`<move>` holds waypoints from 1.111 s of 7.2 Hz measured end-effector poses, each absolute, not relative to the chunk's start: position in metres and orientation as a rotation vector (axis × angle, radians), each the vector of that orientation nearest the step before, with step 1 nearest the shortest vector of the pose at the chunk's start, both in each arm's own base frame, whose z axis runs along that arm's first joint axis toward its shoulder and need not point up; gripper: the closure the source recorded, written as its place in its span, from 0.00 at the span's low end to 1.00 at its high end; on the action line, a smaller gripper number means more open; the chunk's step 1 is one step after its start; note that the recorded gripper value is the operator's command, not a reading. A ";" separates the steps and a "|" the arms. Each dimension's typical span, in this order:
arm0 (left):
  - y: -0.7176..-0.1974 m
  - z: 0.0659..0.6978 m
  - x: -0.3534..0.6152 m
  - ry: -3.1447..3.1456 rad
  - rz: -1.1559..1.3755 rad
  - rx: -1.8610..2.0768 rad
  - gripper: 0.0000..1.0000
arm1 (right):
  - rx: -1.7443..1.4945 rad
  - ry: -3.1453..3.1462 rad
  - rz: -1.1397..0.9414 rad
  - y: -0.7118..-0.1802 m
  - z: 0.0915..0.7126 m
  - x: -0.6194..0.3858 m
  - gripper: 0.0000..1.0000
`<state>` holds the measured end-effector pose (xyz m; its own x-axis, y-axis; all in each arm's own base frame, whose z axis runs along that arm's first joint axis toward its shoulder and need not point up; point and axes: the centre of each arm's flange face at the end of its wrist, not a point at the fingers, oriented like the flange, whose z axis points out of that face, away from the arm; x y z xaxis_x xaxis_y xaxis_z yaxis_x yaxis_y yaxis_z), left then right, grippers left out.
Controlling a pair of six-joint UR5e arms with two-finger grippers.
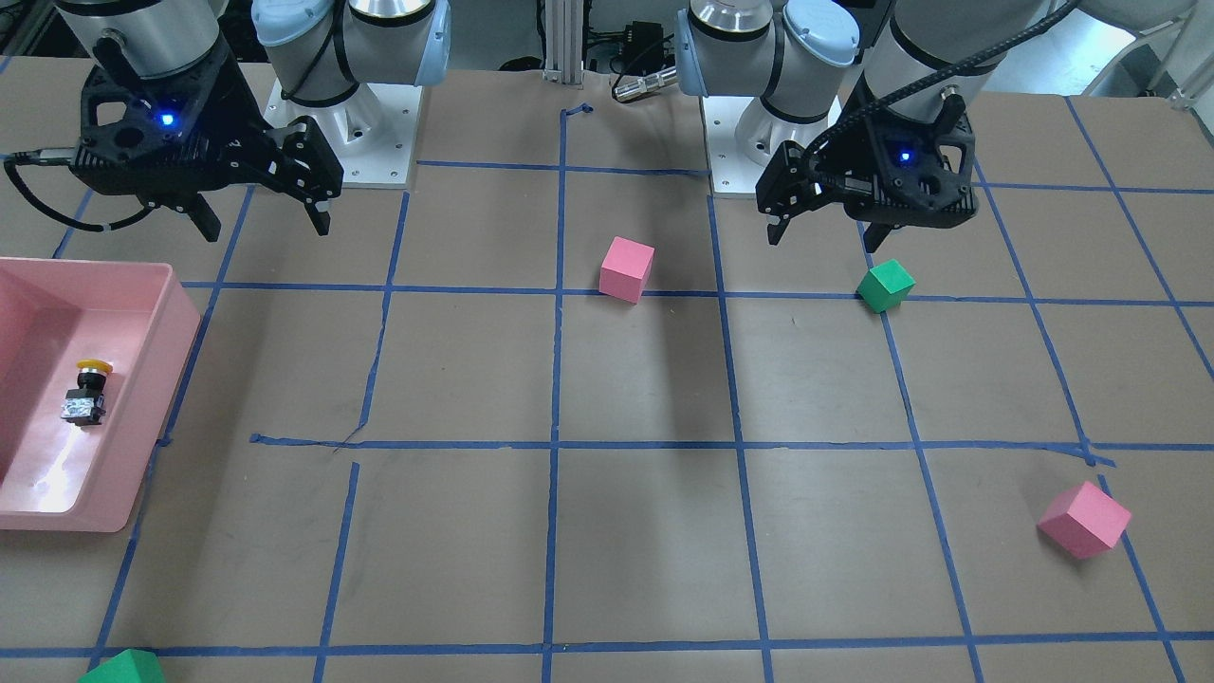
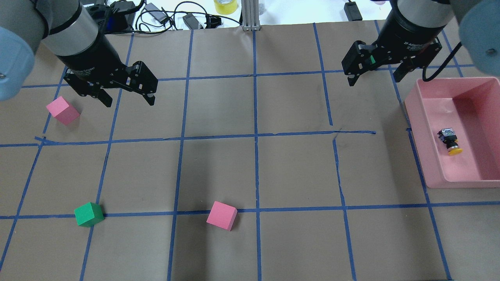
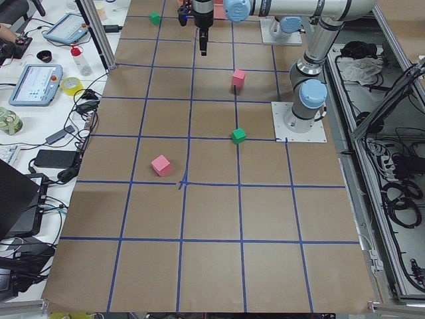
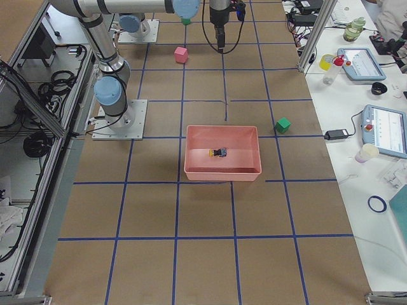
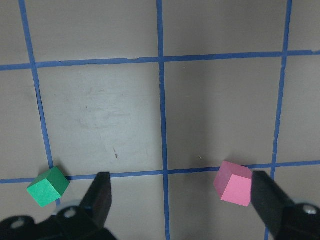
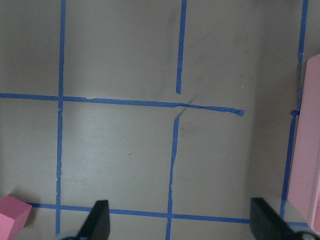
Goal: Align button upright
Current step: 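Move the right gripper over the pink bin and lower toward the button switch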
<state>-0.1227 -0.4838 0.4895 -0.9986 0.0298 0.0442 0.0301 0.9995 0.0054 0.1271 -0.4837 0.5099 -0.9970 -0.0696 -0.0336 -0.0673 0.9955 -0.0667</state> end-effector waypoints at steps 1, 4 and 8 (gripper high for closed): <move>-0.485 0.489 -0.122 -3.098 0.001 -0.048 0.00 | -0.093 3.104 -0.093 -0.482 0.510 0.132 0.00; -0.488 0.486 -0.122 -3.104 0.019 -0.042 0.00 | -0.047 3.114 -0.038 -0.479 0.502 0.142 0.00; -0.488 0.485 -0.120 -3.117 0.019 -0.023 0.00 | 0.022 3.153 0.068 -0.534 0.443 -0.012 0.00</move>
